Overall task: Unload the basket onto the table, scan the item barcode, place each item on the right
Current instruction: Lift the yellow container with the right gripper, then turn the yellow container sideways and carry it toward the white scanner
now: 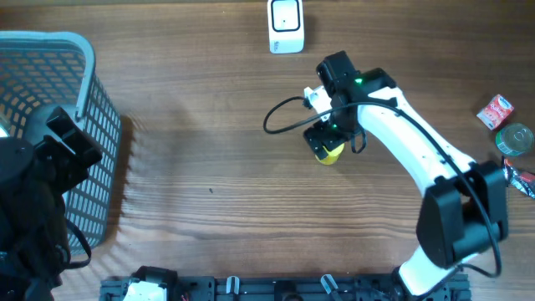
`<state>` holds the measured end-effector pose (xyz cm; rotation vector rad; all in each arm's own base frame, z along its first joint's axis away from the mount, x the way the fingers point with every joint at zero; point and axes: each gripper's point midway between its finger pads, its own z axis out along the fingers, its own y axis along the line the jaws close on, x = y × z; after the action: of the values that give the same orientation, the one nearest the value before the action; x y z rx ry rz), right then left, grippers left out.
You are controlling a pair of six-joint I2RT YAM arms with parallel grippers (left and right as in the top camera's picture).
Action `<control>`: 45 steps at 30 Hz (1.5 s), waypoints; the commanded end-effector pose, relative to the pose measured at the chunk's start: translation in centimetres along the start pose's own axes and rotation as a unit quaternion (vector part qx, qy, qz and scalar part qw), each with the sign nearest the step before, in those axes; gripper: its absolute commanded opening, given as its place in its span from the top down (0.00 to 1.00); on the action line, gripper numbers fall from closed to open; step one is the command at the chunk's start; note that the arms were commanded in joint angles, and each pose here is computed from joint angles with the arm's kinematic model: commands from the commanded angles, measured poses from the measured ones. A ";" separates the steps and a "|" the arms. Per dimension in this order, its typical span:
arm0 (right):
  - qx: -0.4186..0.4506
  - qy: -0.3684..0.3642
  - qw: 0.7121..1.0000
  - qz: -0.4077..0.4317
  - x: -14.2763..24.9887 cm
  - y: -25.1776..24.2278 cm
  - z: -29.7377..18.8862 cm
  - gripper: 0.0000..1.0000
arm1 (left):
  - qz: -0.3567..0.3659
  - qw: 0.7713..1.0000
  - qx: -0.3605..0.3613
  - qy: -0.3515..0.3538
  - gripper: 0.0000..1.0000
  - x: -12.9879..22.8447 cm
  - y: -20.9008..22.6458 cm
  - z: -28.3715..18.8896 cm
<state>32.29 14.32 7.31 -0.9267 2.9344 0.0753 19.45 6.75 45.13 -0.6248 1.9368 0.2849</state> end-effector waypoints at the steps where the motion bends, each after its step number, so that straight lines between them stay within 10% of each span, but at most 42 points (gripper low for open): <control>1: 0.000 0.049 0.999 0.007 0.9 -0.4 3.3 0.14 | -0.008 1.000 -0.011 -0.003 0.00 0.0 0.4 0.0; 13: -0.019 0.080 0.996 0.039 2.6 0.3 7.8 0.17 | -0.007 1.000 -0.011 -0.002 0.00 0.0 0.5 0.0; 19: 0.011 0.085 0.992 0.092 2.9 -0.6 7.9 0.49 | -0.007 1.000 -0.011 -0.002 0.00 0.0 0.5 0.0; 27: -0.080 0.108 0.960 0.245 3.1 3.1 7.1 0.56 | -0.008 1.000 -0.011 -0.002 0.00 0.0 0.4 0.0; 38: -0.487 0.157 0.792 0.334 -1.1 14.7 -1.6 0.56 | -0.001 1.000 -0.006 0.011 0.00 0.7 0.1 0.4; 45: -0.510 0.236 0.701 0.439 -1.8 15.5 -3.5 0.55 | -0.003 1.000 -0.011 0.028 0.00 1.7 -0.3 1.3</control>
<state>25.04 27.16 10.50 0.4940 3.3054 1.7488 19.84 6.66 43.41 -0.6342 1.9866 0.3055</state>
